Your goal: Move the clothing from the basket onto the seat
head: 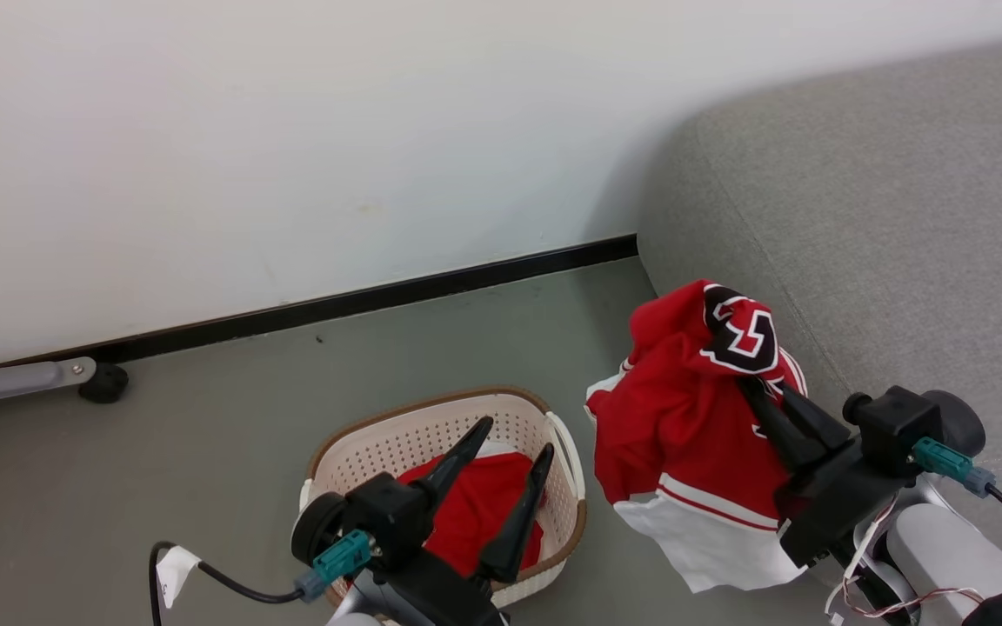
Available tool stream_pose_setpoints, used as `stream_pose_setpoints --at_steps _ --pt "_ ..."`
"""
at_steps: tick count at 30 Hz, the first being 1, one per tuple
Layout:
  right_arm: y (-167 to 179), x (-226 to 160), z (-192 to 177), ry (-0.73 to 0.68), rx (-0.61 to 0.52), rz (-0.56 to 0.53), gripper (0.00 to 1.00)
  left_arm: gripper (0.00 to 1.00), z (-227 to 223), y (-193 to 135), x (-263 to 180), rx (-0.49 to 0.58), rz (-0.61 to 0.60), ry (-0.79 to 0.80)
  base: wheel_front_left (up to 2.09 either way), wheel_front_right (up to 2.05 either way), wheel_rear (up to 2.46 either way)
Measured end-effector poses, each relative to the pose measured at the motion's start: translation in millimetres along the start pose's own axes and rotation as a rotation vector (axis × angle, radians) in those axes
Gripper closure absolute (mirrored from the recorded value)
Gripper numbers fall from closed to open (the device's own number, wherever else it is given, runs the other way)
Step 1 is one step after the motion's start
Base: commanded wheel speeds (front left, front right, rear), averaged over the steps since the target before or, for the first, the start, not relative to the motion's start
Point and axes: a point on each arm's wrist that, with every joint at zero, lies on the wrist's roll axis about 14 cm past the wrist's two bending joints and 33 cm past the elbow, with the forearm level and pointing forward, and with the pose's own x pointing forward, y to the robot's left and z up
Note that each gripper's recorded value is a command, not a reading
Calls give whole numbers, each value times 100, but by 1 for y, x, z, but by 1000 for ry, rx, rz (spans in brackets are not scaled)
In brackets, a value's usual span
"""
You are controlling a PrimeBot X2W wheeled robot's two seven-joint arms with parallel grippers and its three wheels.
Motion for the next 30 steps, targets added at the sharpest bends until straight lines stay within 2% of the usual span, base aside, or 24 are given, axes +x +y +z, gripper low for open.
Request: stream_pose_setpoints --at_steps 8,25,30 --pt "-18 -18 -6 17 -7 -64 100 0 -8 -18 11 -24 -62 15 0 0 0" --pt "-42 -29 -8 18 5 -148 100 0 -22 -21 18 -36 -92 49 0 0 0" --pt "-61 -32 -4 9 -4 -195 100 0 -27 -25 19 -50 -106 61 0 0 0"
